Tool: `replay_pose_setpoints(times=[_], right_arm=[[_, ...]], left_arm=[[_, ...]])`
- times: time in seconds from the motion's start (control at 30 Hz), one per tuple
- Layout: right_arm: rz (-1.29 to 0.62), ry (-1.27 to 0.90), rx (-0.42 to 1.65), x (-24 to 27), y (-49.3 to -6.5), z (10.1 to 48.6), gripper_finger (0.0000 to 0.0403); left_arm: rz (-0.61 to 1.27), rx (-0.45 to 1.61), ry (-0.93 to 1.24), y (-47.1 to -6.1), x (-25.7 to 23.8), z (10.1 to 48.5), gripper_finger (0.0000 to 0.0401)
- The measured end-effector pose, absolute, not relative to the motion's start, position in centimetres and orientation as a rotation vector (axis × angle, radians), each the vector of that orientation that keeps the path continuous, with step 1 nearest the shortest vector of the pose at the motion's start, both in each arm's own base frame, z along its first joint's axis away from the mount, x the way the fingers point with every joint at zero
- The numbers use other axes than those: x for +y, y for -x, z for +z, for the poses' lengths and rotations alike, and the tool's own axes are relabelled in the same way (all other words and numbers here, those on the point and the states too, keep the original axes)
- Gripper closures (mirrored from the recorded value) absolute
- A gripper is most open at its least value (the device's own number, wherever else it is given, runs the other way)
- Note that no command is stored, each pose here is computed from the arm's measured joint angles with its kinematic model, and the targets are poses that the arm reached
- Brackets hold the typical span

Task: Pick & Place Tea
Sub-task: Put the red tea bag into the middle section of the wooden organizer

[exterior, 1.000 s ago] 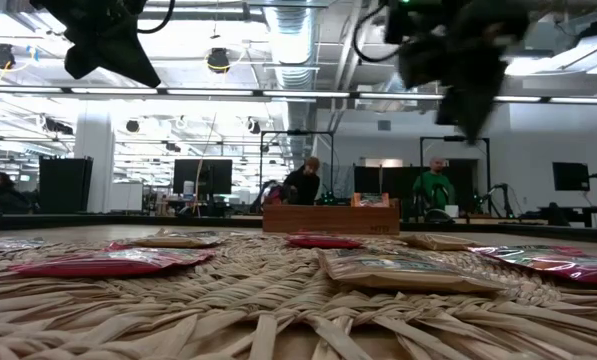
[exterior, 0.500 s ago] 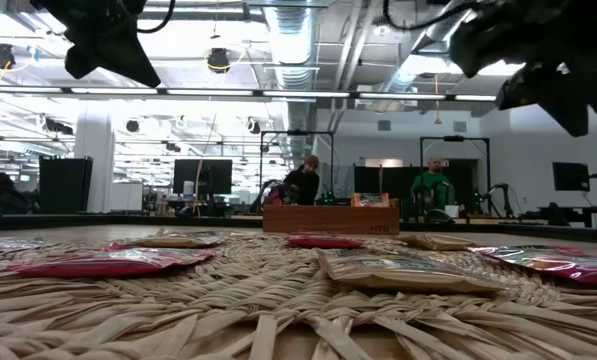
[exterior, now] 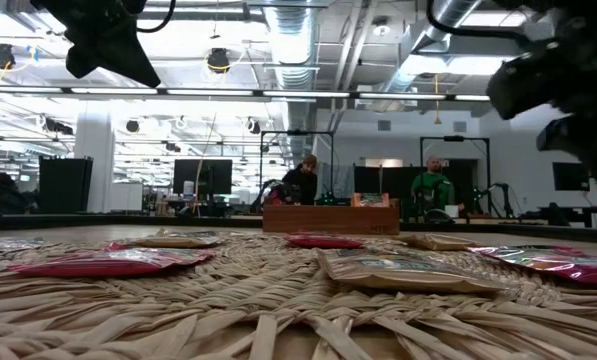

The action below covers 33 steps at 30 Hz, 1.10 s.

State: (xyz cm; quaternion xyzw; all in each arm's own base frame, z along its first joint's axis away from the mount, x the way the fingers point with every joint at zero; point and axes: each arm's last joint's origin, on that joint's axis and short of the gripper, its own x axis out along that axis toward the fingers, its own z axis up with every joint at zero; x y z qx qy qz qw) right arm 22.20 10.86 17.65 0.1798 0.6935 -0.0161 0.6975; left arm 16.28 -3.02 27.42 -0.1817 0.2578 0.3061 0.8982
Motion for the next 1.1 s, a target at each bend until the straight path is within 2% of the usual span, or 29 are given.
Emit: replay_pose_setpoints(times=[0.33, 0.63, 0.83, 0.93, 1.1], right_arm=[[-0.02, -0.401, 1.577, 11.9, -20.9, 15.3, 0.0184], [-0.093, -0.374, 1.657, 12.2, -21.0, 12.5, 0.0184], [-0.17, -0.34, 1.686, 12.4, -21.3, 12.0, 0.0187], [-0.203, -0.311, 1.666, 12.4, -21.5, 12.2, 0.0205], [-0.262, -0.343, 1.658, 12.2, -21.4, 12.2, 0.0268]], left_arm=[[0.605, 0.551, 0.394, -16.3, -3.1, 27.4, 0.0401], [0.604, 0.552, 0.394, -16.3, -3.1, 27.4, 0.0401], [0.601, 0.546, 0.398, -16.4, -3.1, 27.4, 0.0401], [0.6, 0.546, 0.395, -16.4, -3.1, 27.4, 0.0401], [0.595, 0.549, 0.381, -16.4, -3.1, 27.5, 0.0401]])
